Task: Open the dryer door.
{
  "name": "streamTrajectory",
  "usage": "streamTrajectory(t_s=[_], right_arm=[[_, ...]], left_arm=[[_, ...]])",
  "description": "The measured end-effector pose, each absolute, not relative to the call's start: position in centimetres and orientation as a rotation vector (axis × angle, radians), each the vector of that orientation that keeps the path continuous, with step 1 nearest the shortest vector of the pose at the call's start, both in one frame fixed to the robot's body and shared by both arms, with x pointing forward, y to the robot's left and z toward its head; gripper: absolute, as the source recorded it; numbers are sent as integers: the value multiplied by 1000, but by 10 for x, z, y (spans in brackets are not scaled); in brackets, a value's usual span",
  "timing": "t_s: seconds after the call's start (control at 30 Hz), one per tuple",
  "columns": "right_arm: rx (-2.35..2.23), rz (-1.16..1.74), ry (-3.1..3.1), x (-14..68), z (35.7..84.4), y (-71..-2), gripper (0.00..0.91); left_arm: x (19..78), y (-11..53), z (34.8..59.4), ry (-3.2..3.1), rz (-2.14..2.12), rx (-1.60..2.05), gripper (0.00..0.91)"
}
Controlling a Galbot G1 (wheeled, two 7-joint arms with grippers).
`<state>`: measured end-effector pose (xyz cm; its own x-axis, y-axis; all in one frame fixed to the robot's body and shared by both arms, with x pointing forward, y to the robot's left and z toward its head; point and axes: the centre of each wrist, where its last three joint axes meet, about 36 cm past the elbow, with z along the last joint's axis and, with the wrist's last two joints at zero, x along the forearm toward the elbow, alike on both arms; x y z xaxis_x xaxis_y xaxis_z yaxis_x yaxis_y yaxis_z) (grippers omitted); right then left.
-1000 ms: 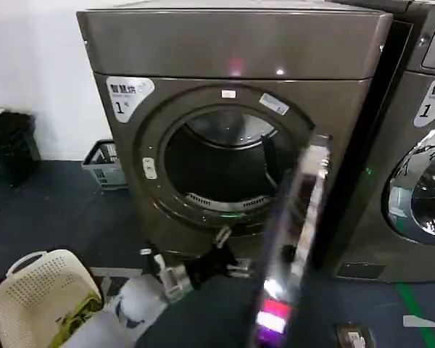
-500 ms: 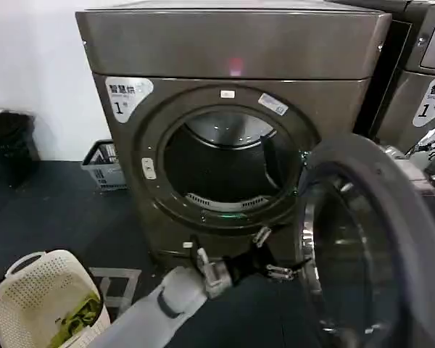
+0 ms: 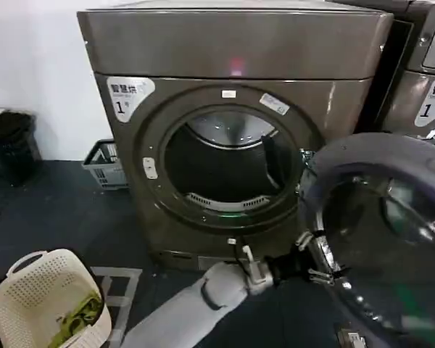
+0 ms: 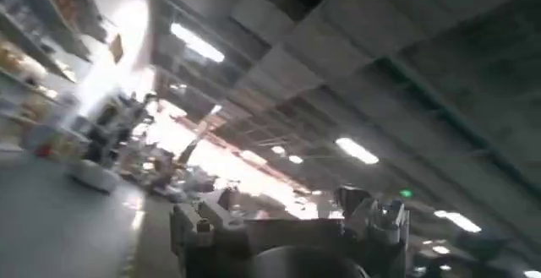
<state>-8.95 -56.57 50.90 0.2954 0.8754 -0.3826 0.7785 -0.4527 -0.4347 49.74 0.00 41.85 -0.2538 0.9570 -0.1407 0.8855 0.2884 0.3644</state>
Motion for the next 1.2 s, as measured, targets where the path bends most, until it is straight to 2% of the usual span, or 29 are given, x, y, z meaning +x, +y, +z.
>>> streamTrajectory(t_s=[0.53, 1.2], right_arm=[[-2396, 844, -1522, -93, 503, -562, 907], [-2405, 867, -1477, -110, 505, -572, 907]], left_arm=[[521, -34, 425, 2219, 321, 1686, 907], [522, -35, 429, 2220, 314, 1692, 907]])
